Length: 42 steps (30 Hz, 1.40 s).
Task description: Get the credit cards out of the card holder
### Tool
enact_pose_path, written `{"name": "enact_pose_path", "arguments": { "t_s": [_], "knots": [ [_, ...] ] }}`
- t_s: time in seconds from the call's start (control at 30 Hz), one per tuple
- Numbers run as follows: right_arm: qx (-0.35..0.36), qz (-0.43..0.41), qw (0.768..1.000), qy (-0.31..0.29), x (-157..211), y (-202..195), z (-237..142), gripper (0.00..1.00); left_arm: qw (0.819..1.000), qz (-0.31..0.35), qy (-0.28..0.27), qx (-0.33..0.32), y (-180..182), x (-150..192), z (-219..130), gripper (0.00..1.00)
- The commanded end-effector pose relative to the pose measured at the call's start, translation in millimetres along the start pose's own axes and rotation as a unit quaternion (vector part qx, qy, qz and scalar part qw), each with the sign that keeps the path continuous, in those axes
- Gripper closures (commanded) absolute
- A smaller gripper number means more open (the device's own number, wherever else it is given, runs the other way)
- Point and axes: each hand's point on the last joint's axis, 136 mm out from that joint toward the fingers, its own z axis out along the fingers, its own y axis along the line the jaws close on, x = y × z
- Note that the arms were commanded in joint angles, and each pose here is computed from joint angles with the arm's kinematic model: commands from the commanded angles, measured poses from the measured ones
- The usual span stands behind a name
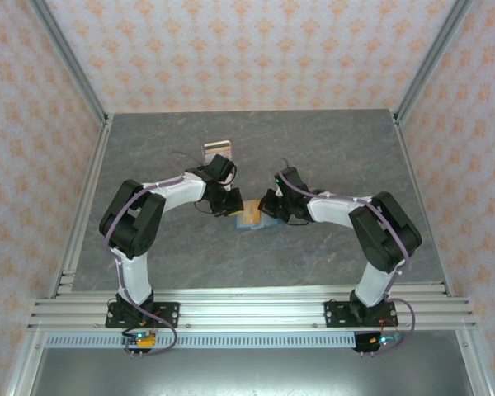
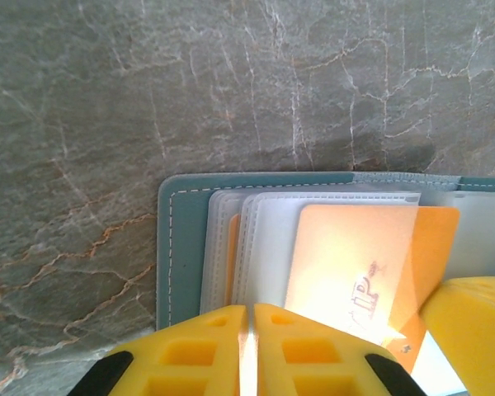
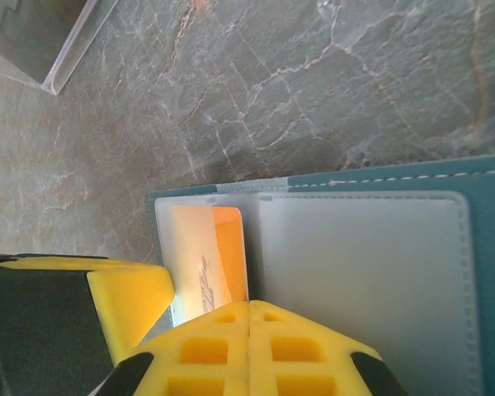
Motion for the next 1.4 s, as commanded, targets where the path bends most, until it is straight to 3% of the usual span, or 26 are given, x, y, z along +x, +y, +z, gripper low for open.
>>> {"name": "enact_pose_path", "arguments": {
  "t_s": [0.0, 0.47, 0.9, 1.37],
  "knots": [
    [0.015, -0.006, 1.000, -0.016, -4, -9, -5, 0.96, 0.999, -0.007, 0.012, -0.044, 21, 5, 7, 0.87],
    [0.028, -0.003, 1.000, -0.005, -1, -19, 5, 0.95, 0.999, 0.043, -0.010, 0.028, -38, -6, -24, 0.84],
    [0.021, -0.001, 1.000, 0.005, 3, -20, 10, 0.88, 0.997, 0.023, 0.016, -0.067, 13, 6, 12, 0.89],
    [-0.017, 0.012, 1.000, 0.023, 8, -17, 17, 0.77, 0.995, 0.016, 0.031, -0.099, 37, 16, 25, 0.90]
  ]
}}
